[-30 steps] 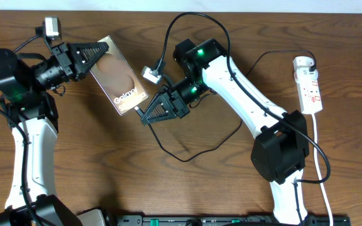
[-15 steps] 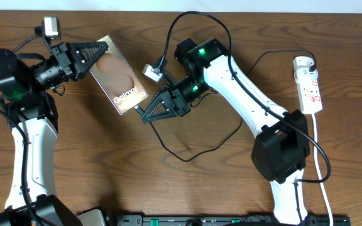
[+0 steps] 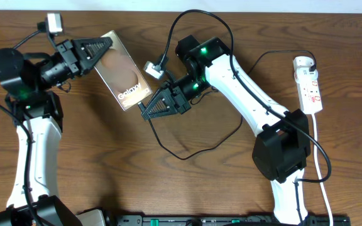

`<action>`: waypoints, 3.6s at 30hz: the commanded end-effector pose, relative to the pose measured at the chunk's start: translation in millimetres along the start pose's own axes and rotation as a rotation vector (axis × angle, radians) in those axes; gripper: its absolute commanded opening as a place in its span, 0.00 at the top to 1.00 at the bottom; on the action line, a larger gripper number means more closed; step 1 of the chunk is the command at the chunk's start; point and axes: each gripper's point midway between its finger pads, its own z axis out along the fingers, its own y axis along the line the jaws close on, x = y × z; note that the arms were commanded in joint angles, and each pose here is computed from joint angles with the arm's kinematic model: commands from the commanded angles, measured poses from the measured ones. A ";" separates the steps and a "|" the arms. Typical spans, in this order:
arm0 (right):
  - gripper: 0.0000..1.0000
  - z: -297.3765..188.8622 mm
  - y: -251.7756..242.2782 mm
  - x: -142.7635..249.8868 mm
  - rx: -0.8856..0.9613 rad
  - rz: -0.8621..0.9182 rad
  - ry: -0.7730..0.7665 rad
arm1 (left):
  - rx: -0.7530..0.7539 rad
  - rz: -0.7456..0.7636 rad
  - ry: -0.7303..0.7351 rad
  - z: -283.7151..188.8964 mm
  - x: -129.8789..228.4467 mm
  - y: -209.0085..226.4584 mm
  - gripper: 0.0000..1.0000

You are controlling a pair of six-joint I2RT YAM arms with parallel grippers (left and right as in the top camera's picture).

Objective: Plug charger to phone and switch on socket

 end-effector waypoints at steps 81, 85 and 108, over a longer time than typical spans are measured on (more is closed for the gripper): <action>0.01 -111.5 -131.6 48.6 0.930 0.547 0.120 | -1.067 -0.352 0.114 -144.1 160.9 233.6 0.92; 0.01 -111.5 -131.6 48.7 0.930 0.547 0.120 | -1.040 -0.346 0.109 -140.1 158.5 232.1 0.93; 0.01 -93.5 -133.3 50.9 0.963 0.506 0.174 | -0.876 -0.543 0.098 -114.5 167.1 277.4 0.93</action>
